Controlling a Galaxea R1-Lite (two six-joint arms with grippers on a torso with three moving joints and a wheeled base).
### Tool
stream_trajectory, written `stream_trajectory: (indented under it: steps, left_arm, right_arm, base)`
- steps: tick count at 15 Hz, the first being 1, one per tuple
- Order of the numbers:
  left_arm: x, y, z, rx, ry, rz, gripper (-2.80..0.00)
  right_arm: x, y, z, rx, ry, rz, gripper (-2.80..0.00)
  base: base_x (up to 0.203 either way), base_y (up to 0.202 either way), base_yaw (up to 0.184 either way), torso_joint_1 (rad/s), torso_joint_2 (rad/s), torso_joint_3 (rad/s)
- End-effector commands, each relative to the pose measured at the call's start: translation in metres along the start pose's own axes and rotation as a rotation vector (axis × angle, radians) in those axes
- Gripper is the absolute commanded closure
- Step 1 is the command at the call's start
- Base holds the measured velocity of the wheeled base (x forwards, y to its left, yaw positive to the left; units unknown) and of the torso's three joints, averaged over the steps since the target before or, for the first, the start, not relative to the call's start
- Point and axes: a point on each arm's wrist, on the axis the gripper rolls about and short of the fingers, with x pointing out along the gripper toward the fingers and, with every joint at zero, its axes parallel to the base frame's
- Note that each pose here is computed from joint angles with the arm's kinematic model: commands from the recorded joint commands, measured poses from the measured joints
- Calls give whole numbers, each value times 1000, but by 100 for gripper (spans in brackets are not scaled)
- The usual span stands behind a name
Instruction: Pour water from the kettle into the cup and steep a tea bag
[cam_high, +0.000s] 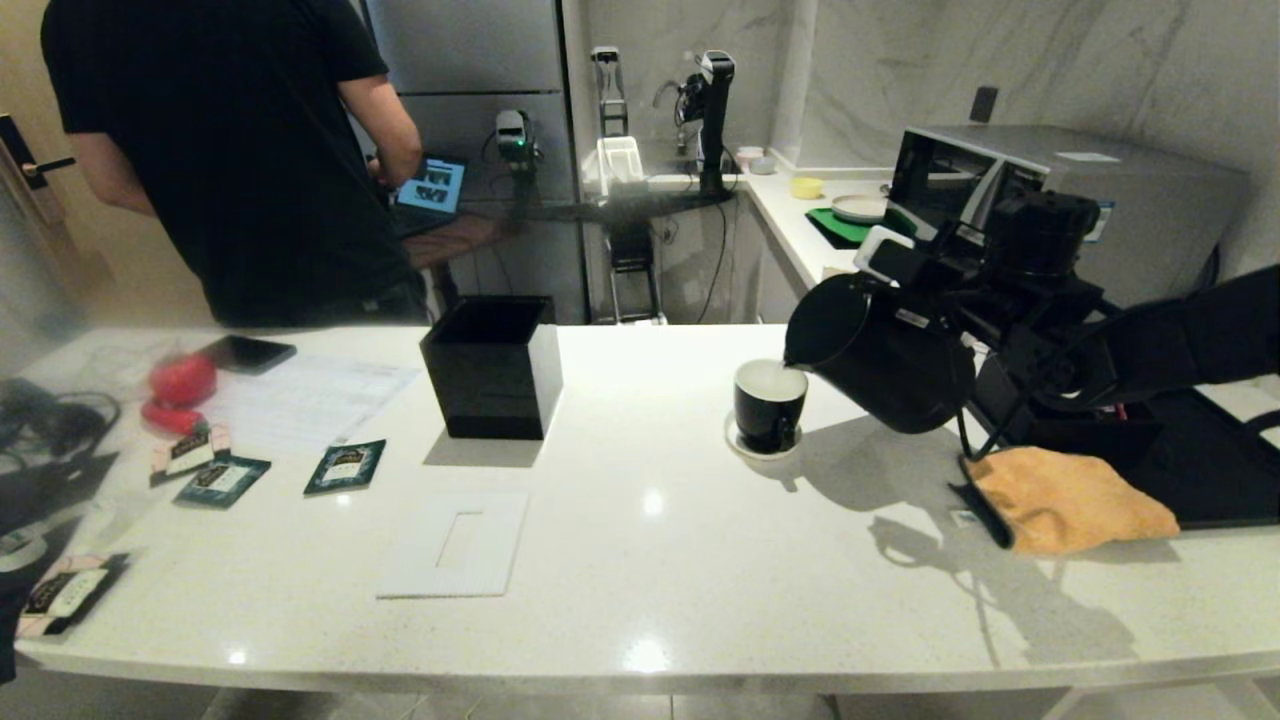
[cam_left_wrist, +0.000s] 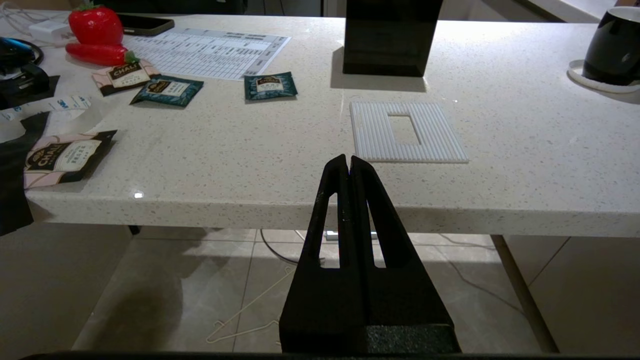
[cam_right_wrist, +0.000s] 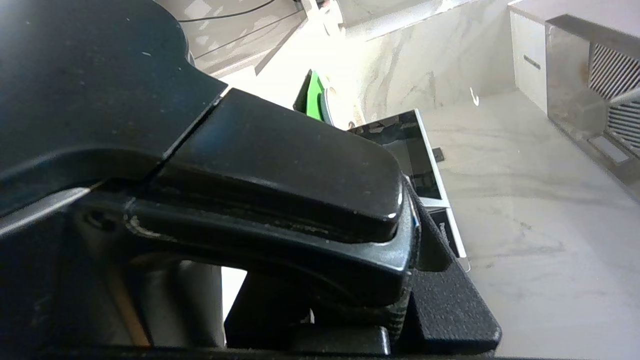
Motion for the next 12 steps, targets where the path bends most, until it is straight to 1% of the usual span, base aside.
stream_trajectory:
  steps: [1,12]
  left_arm:
    - [0,0,0,-1,0,1,0]
    - [0,0,0,-1,1,1,0]
  right_arm:
    - [0,-2,0,-13,-3,-7,0]
    - [-1,-2,0,-25,-4,-10,0]
  base:
    - [0,0,0,0,0,0]
    - [0,0,0,0,0,0]
